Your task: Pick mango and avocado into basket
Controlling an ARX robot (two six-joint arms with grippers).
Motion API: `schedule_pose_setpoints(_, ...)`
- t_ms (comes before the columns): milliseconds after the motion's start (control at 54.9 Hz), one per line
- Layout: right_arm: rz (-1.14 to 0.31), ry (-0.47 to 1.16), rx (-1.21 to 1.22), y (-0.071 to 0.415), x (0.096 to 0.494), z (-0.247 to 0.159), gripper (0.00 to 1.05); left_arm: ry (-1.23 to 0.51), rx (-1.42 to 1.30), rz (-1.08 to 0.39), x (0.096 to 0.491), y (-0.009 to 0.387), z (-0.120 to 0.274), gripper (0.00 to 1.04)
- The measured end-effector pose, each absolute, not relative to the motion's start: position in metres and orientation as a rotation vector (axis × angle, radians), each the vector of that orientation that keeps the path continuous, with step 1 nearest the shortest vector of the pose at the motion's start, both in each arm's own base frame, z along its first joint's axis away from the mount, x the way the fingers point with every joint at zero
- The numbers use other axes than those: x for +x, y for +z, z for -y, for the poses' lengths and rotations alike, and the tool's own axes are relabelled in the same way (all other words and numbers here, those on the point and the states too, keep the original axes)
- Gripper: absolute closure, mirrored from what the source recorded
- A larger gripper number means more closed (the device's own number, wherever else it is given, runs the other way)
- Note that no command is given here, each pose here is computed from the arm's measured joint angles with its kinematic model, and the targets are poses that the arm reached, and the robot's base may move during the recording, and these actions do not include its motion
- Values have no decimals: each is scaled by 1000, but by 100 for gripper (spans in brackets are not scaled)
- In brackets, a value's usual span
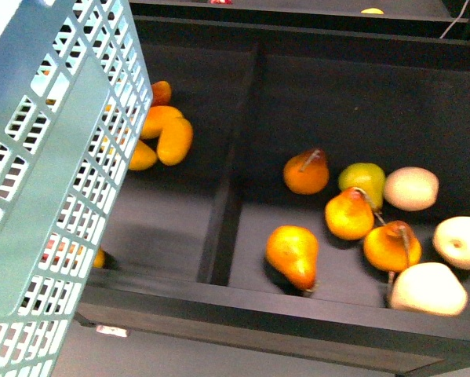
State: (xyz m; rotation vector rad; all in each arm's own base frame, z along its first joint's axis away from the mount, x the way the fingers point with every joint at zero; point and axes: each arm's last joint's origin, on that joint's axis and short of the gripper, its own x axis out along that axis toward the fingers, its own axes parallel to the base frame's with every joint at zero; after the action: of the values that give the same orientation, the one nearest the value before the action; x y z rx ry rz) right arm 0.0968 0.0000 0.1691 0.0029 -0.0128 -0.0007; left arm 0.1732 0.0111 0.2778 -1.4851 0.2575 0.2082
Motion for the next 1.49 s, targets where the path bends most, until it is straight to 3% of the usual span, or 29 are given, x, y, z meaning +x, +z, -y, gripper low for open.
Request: schedule_pose_setpoints(1493, 13, -3, 2, 169, 97, 0, 9, 208, -1485, -258, 173, 278, -11, 86)
